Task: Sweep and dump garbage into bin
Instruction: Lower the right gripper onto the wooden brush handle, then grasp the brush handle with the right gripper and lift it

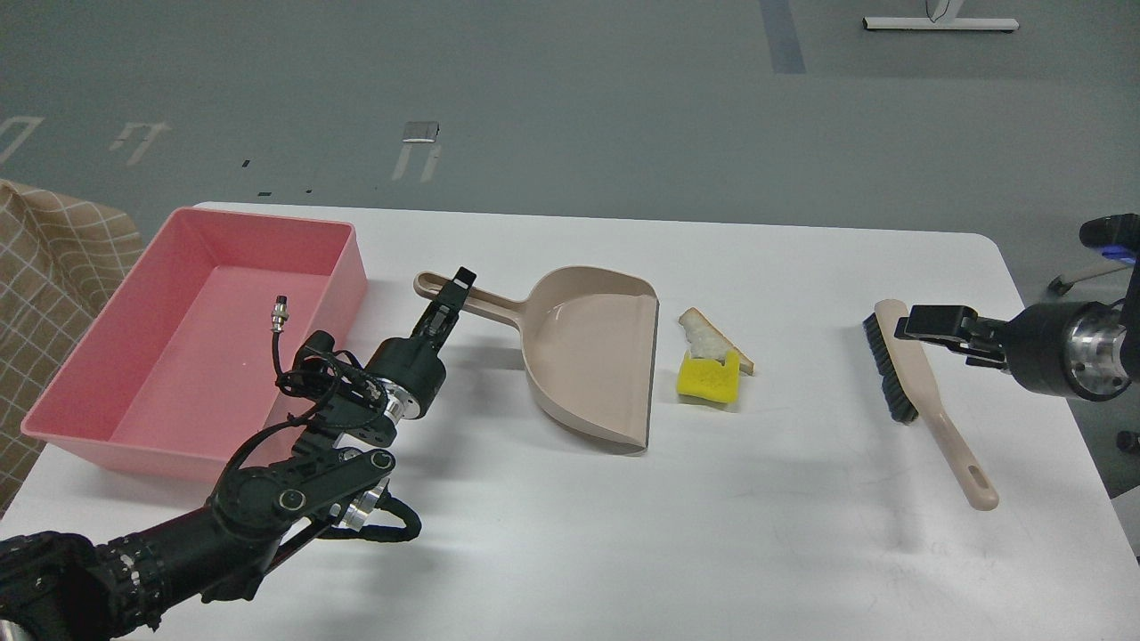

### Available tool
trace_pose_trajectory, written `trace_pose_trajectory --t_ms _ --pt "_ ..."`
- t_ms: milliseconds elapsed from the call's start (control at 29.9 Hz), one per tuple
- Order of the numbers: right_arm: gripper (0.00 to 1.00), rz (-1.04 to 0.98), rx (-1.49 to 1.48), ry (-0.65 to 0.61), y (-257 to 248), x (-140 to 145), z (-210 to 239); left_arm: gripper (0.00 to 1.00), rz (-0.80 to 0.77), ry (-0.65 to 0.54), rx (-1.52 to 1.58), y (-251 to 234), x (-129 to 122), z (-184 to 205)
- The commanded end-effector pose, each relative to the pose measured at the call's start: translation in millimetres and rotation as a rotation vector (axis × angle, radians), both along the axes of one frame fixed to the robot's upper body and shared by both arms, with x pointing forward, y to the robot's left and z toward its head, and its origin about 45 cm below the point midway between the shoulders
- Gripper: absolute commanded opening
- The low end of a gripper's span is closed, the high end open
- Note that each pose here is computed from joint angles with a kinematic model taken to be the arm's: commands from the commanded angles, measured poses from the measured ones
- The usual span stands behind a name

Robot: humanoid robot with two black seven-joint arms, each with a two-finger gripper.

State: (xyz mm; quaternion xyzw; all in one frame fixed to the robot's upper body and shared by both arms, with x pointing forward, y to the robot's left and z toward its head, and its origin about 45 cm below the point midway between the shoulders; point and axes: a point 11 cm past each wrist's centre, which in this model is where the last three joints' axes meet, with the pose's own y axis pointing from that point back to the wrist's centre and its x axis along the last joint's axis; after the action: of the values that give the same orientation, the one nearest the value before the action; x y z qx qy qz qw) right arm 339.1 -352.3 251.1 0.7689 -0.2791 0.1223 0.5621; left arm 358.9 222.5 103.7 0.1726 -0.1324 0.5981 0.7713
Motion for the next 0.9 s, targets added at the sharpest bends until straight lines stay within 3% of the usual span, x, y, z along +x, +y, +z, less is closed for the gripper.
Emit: trace_pose_trajectory --t_ms 0,435,569,870 --pt "0.93 0.009 -0.009 0.03 0.1 -8.0 -8.8 0.0 0.002 -0.002 0.005 3.0 0.4 0.5" --pt "0.92 0.008 -0.051 0.079 -14.6 -31.4 -15.2 0.0 0.005 -0.005 0.011 6.6 0.7 1.0" --pt "0.86 -0.001 -0.077 0.132 -23.6 -45.0 -28.5 0.0 0.005 -0.006 0.011 6.6 0.2 0.7" --pt "0.86 0.017 -0.115 0.141 -25.5 -48.3 -36.3 0.0 0.005 -0.006 0.011 6.6 0.2 0.7"
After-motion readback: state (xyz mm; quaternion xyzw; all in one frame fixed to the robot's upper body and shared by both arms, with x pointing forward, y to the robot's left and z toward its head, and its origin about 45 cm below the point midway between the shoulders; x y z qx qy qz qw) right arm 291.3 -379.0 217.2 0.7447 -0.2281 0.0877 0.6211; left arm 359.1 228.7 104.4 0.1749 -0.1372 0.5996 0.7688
